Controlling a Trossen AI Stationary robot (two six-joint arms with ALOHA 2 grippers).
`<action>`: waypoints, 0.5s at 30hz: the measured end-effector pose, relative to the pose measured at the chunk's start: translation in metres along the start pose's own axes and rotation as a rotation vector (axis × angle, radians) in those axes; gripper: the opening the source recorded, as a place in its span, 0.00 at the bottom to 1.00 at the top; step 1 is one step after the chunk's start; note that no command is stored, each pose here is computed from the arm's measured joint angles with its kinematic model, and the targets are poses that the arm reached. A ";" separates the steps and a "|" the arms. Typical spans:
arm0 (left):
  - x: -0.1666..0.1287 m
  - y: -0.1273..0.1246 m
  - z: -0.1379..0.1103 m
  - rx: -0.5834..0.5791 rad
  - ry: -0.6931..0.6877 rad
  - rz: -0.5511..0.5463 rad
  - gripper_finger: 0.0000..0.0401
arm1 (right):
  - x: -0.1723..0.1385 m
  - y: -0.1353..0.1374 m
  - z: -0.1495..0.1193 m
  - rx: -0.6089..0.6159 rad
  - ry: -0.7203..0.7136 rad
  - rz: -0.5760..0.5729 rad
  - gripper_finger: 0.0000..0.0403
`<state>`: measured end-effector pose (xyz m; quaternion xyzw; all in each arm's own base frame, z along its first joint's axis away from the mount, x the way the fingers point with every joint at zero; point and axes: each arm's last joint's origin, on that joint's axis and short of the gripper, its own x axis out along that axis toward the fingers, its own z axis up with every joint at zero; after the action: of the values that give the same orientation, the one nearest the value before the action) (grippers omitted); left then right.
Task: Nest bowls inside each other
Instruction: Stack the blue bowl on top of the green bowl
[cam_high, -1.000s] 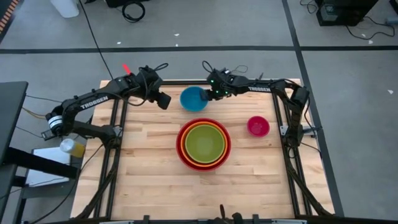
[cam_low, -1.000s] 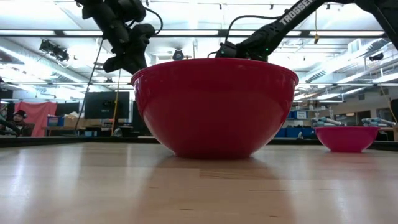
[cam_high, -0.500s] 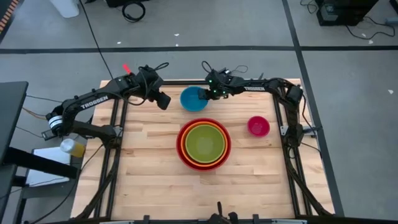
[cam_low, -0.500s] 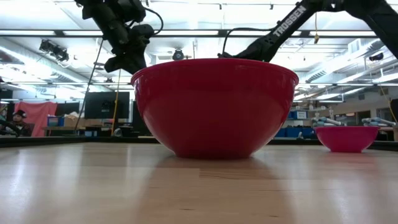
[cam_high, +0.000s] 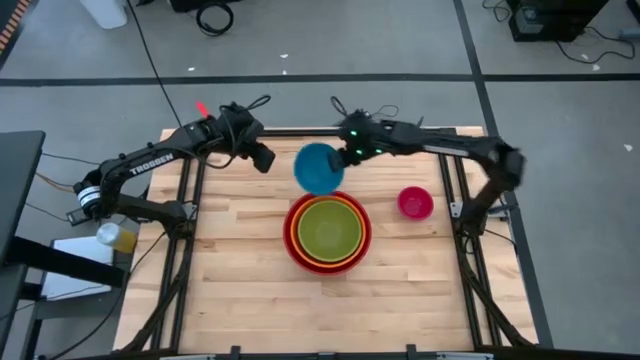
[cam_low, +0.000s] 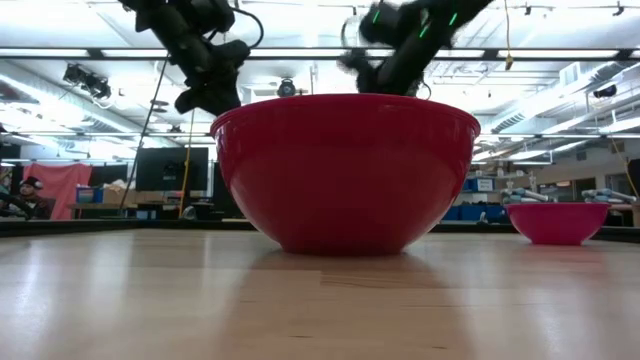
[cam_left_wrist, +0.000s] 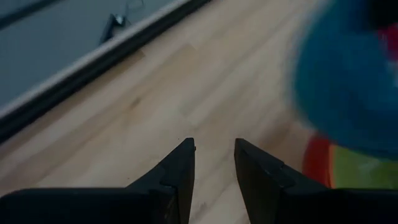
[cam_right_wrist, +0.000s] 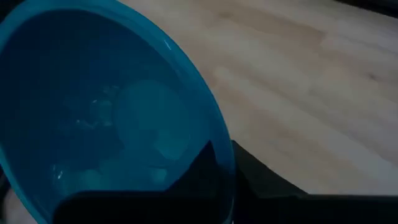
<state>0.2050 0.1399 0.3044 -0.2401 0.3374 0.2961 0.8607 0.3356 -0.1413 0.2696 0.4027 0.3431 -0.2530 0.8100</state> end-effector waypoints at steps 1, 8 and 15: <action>0.000 0.000 0.001 -0.001 -0.016 0.008 0.29 | -0.015 0.007 -0.007 -0.038 0.016 0.009 0.05; -0.002 -0.003 0.017 0.016 -0.190 0.002 0.29 | -0.056 0.040 -0.057 -0.260 0.198 0.072 0.05; -0.004 -0.015 0.026 0.043 -0.293 -0.068 0.29 | -0.002 0.048 -0.088 -0.255 0.335 -0.034 0.05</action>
<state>0.2240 0.1434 0.3273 -0.1871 0.2062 0.2911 0.9153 0.3362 -0.0420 0.2548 0.3276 0.5089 -0.1506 0.7817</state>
